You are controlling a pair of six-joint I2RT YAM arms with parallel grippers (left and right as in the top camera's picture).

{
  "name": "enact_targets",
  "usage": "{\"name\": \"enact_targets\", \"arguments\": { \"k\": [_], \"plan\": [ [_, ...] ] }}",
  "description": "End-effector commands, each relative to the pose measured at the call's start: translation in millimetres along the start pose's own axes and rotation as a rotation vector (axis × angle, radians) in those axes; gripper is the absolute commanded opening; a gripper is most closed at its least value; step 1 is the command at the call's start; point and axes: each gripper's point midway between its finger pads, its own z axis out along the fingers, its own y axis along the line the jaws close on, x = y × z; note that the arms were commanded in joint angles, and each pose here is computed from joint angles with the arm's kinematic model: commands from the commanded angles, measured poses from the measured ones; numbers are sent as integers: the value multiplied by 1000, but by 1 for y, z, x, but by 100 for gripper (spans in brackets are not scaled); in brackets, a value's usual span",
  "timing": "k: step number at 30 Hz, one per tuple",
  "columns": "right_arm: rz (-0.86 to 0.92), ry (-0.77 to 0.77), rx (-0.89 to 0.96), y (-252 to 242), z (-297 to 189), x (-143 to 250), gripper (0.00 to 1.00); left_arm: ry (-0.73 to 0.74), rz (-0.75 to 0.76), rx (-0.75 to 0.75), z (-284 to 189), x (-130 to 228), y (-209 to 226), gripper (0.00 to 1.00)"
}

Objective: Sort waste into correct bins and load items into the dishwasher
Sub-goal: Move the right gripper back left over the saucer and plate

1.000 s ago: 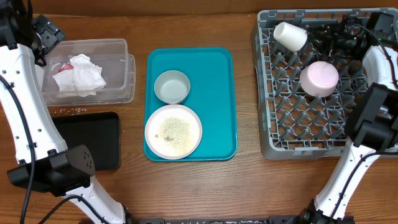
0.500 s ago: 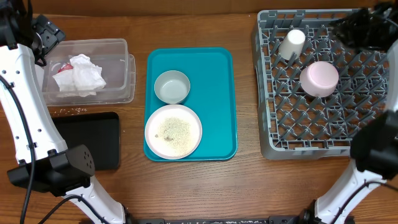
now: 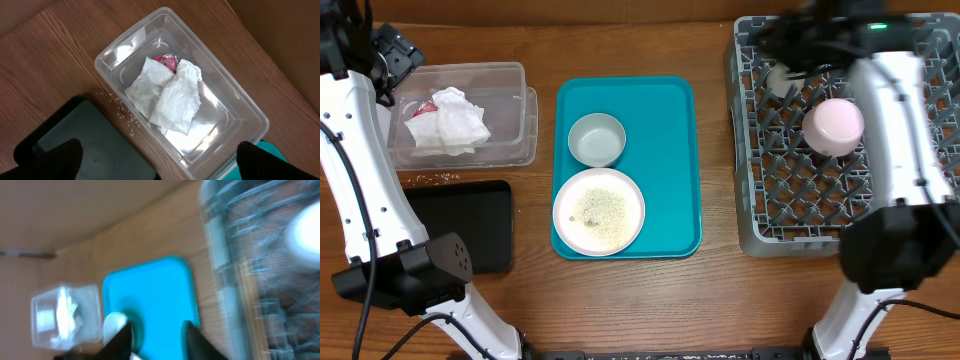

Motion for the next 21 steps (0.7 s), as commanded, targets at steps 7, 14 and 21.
{"name": "enact_targets", "arguments": {
  "k": [7, 14, 21],
  "plan": [
    [-399, 65, -104, 119, 34, 79, 100, 7, 19, -3, 3, 2, -3, 100],
    [-490, 78, -101, 153, 72, 117, 85, 7, 19, -3, 3, 2, -3, 100],
    [-589, 122, 35, 158, 127, 175, 64, 7, 20, -3, 3, 2, -2, 100]
  ]
}}
